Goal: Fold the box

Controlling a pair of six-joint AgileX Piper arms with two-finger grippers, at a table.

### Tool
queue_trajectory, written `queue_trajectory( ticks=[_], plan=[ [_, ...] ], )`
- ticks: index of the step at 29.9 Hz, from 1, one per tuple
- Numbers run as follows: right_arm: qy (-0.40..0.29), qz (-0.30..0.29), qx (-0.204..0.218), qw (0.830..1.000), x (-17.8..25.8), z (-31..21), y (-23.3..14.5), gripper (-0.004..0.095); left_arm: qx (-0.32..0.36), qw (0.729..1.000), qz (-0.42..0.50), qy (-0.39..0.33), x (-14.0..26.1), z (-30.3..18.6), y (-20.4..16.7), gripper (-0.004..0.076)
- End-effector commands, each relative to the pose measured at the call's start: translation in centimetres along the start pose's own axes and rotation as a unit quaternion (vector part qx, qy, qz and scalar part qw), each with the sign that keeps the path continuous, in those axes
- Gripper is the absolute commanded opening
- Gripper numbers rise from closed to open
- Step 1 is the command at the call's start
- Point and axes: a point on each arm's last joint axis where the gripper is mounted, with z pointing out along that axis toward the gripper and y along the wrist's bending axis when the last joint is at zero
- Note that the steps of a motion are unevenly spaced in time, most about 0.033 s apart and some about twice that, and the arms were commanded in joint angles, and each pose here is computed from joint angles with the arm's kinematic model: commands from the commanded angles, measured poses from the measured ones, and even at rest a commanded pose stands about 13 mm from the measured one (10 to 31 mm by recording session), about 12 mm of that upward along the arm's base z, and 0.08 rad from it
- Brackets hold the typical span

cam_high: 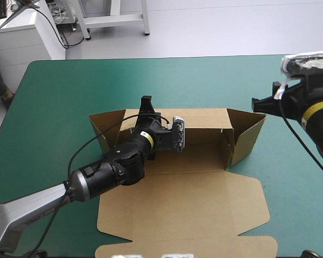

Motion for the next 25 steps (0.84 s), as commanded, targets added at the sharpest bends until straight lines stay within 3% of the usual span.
queue_trajectory(
  ticks=[1, 6, 16, 25],
  plan=[
    [-0.036, -0.013, 0.023, 0.999, -2.9, 0.6, -0.4, 0.0431, 0.000, 1.000, -0.025, -0.010, -0.1, -0.9, 0.5, -0.0008],
    [0.027, -0.011, 0.036, 0.999, -3.7, 4.9, -1.3, 0.0433, 0.000, 1.000, -0.025, -0.010, -0.1, -0.9, 0.5, -0.0008],
    [0.152, -0.035, -0.044, 0.987, -1.2, 17.1, -1.5, 0.0433, 0.000, 1.000, -0.025, -0.010, -0.1, -0.9, 0.5, -0.0008],
    [0.200, -0.083, -0.036, 0.975, 1.7, 24.1, -0.9, 0.0410, 0.000, 1.000, -0.025, -0.016, -0.1, -0.9, 0.5, -0.0008]
  ],
)
